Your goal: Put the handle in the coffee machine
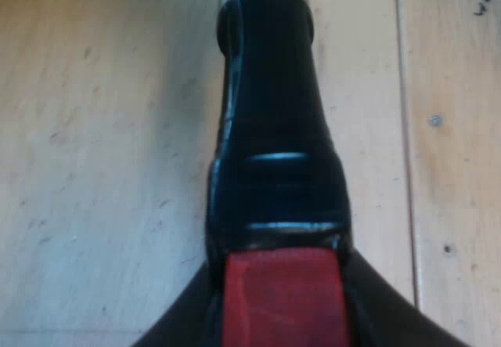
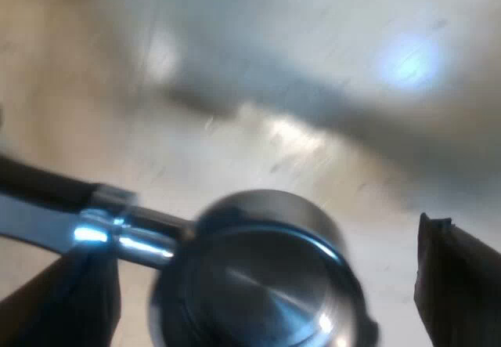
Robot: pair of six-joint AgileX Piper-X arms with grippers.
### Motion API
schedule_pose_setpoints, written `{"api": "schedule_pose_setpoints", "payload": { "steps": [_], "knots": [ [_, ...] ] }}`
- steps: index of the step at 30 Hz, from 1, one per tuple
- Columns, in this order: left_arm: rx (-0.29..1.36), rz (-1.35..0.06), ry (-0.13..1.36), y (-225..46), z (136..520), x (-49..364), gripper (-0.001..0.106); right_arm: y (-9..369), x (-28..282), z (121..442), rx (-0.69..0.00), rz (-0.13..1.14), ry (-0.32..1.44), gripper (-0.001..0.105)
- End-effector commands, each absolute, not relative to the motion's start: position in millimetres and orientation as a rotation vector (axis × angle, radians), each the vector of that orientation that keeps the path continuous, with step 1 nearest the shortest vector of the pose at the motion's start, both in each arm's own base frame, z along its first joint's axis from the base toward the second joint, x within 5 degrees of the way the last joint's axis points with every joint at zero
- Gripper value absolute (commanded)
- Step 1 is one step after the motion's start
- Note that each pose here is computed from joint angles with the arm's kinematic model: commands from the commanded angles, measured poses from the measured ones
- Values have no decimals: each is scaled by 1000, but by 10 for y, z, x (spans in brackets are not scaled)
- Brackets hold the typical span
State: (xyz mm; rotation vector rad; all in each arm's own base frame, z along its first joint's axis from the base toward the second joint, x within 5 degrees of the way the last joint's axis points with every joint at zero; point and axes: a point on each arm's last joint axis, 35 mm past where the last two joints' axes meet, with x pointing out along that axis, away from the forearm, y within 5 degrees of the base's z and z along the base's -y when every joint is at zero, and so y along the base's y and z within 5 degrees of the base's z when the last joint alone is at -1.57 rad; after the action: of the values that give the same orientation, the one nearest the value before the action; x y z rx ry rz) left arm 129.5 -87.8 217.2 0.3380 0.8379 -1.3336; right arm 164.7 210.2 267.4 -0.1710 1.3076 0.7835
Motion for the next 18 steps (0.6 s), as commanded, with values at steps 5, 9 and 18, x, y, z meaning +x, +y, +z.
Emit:
{"api": "schedule_pose_setpoints", "payload": {
  "steps": [5,9,18],
  "knots": [
    [245,-1325,776,-788,2239,1375,0,2052,1606,2856,-192,779,1216,78],
    [219,-1267,780,-701,2238,1419,0,2049,1484,2988,-256,697,1091,78],
    [149,-1142,796,-496,2232,1487,0,2378,1141,3115,-400,596,747,78]
  ]
}}
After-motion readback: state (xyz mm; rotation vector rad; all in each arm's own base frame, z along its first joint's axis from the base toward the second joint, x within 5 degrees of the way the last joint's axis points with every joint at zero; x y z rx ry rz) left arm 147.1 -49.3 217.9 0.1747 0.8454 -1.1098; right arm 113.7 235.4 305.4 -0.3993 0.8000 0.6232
